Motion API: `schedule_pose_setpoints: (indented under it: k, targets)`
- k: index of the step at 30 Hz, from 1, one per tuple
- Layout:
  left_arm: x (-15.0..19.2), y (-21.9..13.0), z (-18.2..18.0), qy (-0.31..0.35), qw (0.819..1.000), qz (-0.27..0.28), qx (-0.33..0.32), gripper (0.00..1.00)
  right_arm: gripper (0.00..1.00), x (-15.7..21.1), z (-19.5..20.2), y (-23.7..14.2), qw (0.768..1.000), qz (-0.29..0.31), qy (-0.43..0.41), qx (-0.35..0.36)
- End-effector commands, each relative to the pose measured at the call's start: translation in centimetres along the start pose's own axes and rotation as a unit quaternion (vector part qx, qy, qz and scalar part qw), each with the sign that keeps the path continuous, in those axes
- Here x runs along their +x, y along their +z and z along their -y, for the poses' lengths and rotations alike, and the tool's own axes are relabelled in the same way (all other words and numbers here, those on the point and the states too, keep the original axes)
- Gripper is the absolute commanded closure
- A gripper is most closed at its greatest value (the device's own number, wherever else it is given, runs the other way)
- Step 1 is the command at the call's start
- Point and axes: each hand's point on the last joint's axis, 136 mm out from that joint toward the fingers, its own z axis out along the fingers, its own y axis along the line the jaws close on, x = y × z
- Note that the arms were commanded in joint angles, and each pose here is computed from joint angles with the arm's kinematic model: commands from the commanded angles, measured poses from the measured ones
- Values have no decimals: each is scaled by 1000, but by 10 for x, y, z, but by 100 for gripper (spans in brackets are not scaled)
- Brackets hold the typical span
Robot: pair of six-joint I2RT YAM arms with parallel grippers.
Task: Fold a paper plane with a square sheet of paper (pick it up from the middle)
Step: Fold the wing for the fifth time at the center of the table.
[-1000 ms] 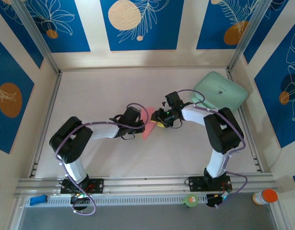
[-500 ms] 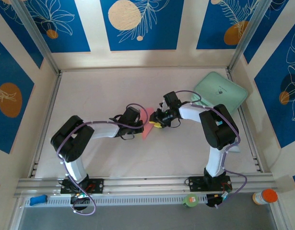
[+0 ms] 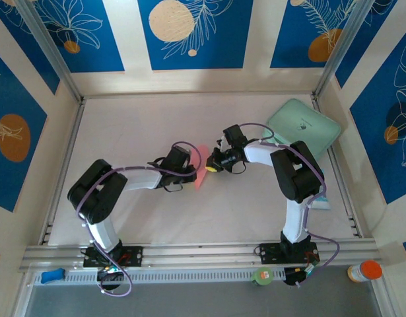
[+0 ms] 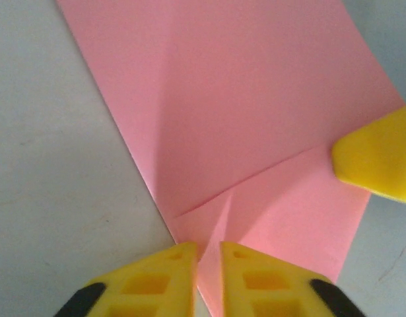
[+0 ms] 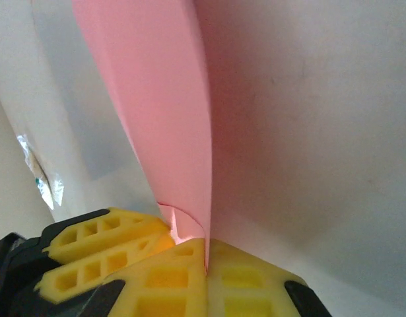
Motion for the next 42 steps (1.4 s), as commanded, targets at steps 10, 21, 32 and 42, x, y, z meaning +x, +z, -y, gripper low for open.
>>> schedule_pose_setpoints:
  k: [10,21,32,42]
  targets:
    - [-56,-54,66,207,953,169,145,46,100,-13,-4,-60,974,173,109,97]
    - [-21,-35,82,353,884,217,215,37,100,1,0,-57,943,181,228,163]
    - [-9,0,67,371,894,175,181,59,100,5,1,-48,937,156,265,168]
    - [-4,10,61,366,900,159,177,68,100,7,0,-43,937,128,285,154]
